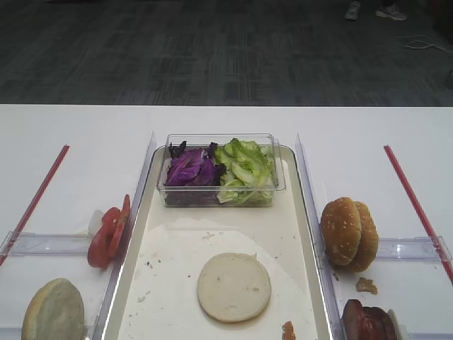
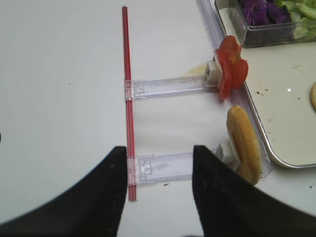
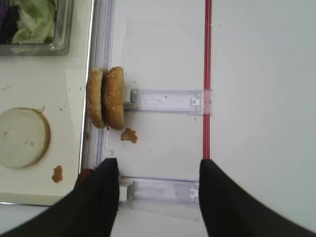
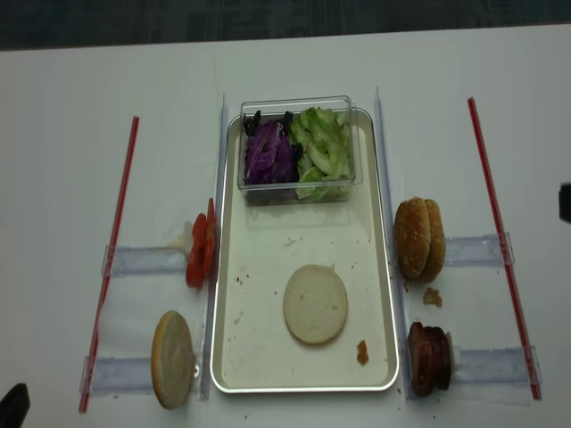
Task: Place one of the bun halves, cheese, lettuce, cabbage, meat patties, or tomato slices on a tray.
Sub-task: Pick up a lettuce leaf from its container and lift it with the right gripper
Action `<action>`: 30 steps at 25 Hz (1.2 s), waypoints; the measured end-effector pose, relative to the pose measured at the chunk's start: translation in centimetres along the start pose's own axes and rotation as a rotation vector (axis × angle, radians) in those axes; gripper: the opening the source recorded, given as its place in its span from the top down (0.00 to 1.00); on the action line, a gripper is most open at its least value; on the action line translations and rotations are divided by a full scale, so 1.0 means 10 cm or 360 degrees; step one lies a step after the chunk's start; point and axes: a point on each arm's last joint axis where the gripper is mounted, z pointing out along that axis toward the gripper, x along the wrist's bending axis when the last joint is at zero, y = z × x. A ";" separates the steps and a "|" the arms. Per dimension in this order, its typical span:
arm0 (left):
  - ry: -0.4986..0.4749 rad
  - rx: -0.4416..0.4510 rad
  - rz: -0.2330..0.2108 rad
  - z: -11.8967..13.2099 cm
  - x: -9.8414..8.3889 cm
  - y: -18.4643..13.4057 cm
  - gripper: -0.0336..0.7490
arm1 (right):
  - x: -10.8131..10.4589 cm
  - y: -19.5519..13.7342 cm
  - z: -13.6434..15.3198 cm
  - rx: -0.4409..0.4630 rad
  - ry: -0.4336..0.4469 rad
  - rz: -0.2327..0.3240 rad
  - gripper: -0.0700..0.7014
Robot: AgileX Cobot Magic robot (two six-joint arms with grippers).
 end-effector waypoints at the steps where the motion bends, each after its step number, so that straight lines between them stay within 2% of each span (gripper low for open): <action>1: 0.0000 0.0000 0.0000 0.00 0.00 0.00 0.58 | 0.00 0.10 0.04 0.0033 0.0002 0.0016 0.40; 8: 0.0000 0.0000 0.0000 0.00 0.00 0.00 0.58 | 0.04 0.80 0.21 0.0144 0.0008 0.0040 0.40; 16: 0.0000 0.0000 0.0000 0.00 0.00 0.00 0.58 | 0.04 1.42 0.49 0.0168 -0.0009 0.0033 0.40; 23: 0.0000 0.0000 0.0000 0.00 0.00 0.00 0.58 | 0.02 1.73 0.80 0.0208 -0.0024 0.0033 0.40; 30: 0.0000 0.0000 0.0000 0.00 0.00 0.00 0.58 | -0.02 1.85 1.13 0.0292 -0.0030 0.0043 0.40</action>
